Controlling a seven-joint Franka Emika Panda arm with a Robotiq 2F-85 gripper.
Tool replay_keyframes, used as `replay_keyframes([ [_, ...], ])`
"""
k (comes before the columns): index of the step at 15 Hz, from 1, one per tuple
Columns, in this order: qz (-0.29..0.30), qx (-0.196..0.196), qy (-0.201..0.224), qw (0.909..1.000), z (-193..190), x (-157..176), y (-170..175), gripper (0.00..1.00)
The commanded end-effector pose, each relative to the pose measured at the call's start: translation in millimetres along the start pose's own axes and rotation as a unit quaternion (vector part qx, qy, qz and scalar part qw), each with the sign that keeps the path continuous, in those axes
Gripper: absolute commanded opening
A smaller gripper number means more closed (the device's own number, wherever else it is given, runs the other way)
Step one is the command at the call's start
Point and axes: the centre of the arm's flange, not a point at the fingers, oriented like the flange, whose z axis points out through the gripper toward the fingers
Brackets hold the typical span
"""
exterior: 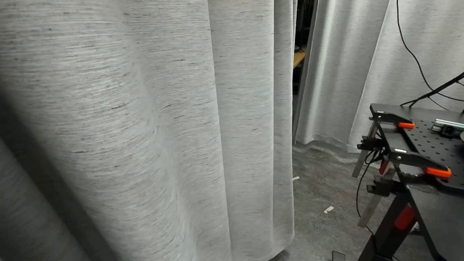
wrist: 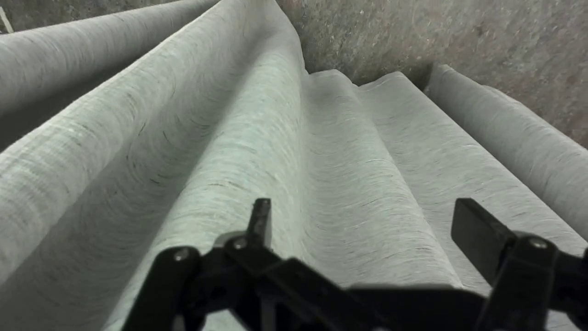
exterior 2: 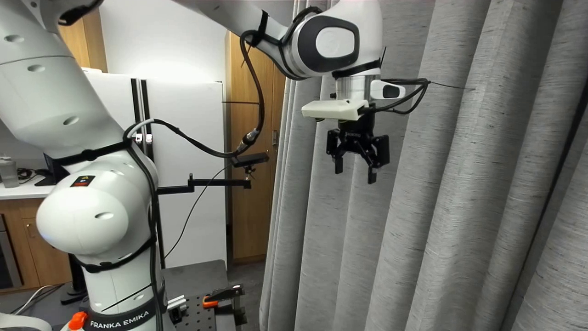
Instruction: Draw the curtains
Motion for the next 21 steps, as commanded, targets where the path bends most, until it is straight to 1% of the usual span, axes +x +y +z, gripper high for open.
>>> replay_keyframes([
  [1, -0.033, -0.007, 0.028, 0.9990, -5, -40, -2, 1.00],
  [3, -0.050, -0.008, 0.034, 0.9982, -4, -51, 1, 1.00],
  [5, -0.079, 0.001, 0.052, 0.9955, -3, -57, 4, 1.00],
  [7, -0.091, 0.007, 0.069, 0.9934, -5, -55, 6, 1.00],
  [10, -0.103, 0.013, 0.081, 0.9913, -9, -49, 7, 1.00],
  [12, -0.101, 0.014, 0.070, 0.9923, -9, -44, 6, 1.00],
  [13, -0.104, 0.012, 0.053, 0.9931, -8, -41, 4, 1.00],
  [14, -0.096, 0.009, 0.055, 0.9938, -3, -40, 8, 1.00],
  [21, -0.098, 0.010, 0.054, 0.9937, -2, -39, 6, 1.00],
])
